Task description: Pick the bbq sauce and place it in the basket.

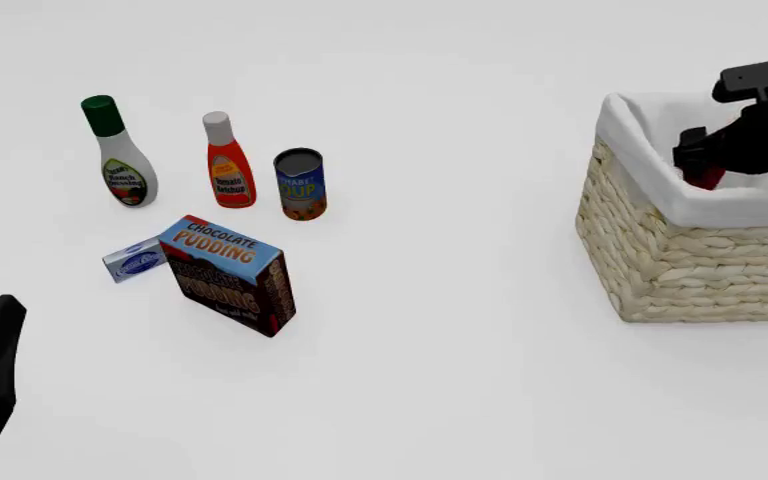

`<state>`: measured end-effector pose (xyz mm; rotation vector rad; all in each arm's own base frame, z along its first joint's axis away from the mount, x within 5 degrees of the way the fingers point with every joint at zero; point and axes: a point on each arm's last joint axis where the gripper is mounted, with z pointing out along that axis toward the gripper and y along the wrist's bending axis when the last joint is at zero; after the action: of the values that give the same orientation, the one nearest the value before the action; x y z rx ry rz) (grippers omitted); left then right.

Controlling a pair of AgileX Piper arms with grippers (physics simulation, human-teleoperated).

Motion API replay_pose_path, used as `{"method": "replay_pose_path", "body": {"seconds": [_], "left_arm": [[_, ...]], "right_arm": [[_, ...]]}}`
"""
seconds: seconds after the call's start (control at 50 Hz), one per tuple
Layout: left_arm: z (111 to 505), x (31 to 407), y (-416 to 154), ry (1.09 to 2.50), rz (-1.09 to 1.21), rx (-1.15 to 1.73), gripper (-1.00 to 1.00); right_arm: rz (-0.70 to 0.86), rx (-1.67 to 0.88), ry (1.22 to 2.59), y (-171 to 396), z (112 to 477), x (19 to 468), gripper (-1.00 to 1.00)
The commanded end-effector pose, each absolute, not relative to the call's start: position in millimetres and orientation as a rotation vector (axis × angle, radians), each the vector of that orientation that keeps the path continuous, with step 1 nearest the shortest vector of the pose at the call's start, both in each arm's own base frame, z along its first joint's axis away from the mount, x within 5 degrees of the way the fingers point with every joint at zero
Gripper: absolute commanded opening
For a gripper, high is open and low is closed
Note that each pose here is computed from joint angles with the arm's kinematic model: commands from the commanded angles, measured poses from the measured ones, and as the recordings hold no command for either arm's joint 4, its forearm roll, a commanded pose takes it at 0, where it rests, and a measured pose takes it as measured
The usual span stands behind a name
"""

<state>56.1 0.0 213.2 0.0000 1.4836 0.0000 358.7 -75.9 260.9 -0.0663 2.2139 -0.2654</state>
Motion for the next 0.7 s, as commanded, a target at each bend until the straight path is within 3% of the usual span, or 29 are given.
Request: {"method": "replay_pose_path", "body": {"seconds": [0.02,0.7], "left_arm": [[213,56,0,1.484,0.000,0.000,1.00],[213,56,0,1.484,0.000,0.000,1.00]], "right_arm": [[-0.265,-0.070,2.202,-74,269,358,1.00],[-0.288,-0.077,2.104,-70,334,343,1.00]]}}
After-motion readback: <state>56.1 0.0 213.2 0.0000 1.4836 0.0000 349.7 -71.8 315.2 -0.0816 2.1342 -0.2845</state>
